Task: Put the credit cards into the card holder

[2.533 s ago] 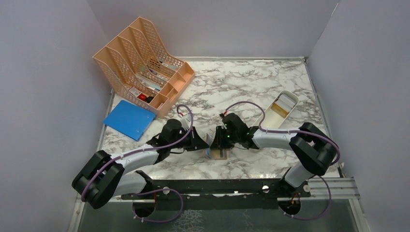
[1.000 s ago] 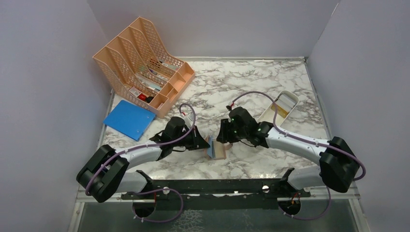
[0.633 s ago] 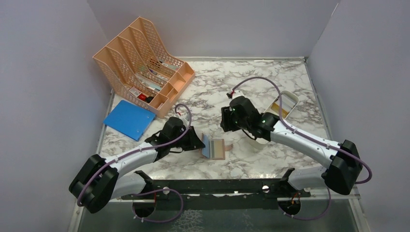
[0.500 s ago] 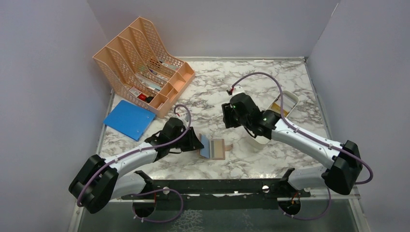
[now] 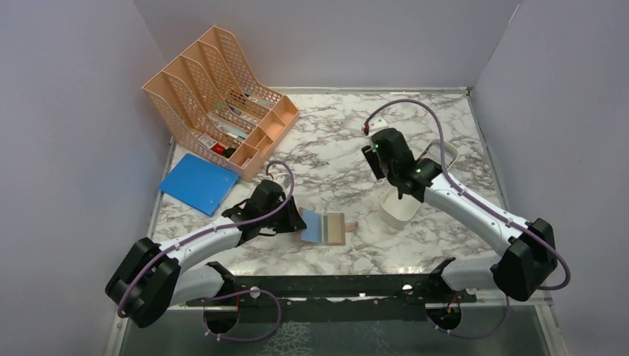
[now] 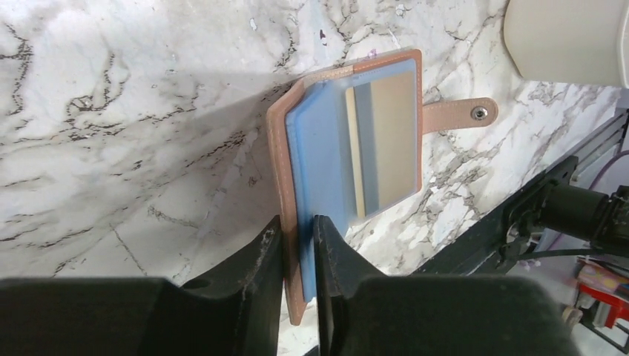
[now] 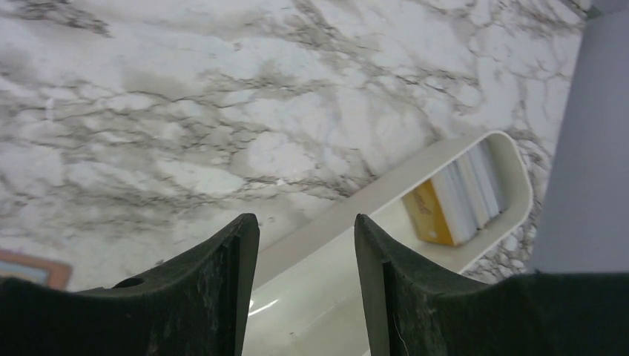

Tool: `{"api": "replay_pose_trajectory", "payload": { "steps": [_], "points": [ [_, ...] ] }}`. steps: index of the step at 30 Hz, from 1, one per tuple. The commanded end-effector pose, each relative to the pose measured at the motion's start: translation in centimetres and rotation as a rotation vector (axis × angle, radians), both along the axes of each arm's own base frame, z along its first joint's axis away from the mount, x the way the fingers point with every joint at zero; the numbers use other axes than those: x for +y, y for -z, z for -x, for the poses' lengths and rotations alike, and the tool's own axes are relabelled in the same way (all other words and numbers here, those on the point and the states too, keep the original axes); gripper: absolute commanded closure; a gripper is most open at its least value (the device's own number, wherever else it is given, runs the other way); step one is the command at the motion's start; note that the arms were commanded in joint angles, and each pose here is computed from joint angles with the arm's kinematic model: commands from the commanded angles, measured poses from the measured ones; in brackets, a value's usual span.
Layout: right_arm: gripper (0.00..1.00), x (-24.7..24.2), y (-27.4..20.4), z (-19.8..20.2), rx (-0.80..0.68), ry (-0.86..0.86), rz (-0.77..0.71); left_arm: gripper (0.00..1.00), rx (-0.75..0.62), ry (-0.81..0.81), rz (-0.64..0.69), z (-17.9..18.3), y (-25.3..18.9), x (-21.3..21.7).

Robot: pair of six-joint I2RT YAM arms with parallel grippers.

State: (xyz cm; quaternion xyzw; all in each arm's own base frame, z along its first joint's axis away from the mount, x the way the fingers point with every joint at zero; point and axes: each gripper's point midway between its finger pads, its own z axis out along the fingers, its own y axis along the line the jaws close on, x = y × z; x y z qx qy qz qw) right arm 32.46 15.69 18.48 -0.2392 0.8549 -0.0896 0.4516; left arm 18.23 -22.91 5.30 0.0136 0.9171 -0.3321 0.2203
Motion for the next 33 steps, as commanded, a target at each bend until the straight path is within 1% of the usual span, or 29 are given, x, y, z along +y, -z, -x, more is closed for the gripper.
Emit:
{"api": "replay_pose_trajectory", "payload": {
  "steps": [1, 3, 5, 8, 11, 16, 20, 25, 33],
  "points": [
    [0.45, -4.2, -1.5, -2.4, -0.065, 0.035, 0.096, 0.82, -0.048, 0.022, 0.002, -0.4, -0.8, -0.1],
    [0.45, -5.9, -0.9, -3.2, -0.045, 0.058, 0.108, 0.87, -0.043, 0.04, 0.02, -0.1, -0.8, -0.5],
    [0.46, -8.6, -0.4, -3.9, -0.027, 0.107, 0.129, 0.92, -0.033, 0.056, 0.037, 0.2, -0.7, -0.8],
    [0.46, -10.9, 0.6, -4.5, -0.004, 0.099, 0.149, 1.0, -0.016, 0.074, 0.052, 0.5, -0.5, -1.1],
    [0.46, -12.8, 2.0, -5.1, 0.027, 0.1, 0.185, 1.0, -0.016, 0.095, 0.095, 0.7, -1.0, -1.8],
    [0.46, -14.7, 4.1, -5.7, 0.091, 0.093, 0.186, 1.0, -0.05, 0.099, 0.159, 0.1, -2.9, -2.8],
    [0.45, -15.7, 6.4, -5.3, 0.166, 0.007, 0.28, 1.0, -0.051, 0.102, 0.151, -0.3, -3.0, -3.0],
    [0.45, -16.8, 7.6, -6.0, 0.191, 0.03, 0.312, 1.0, -0.035, 0.106, 0.119, -0.3, -2.2, -2.8],
    [0.45, -18.8, 8.9, -6.6, 0.19, 0.073, 0.368, 1.0, -0.027, 0.107, 0.135, -0.4, -2.2, -3.1]
  ]
}}
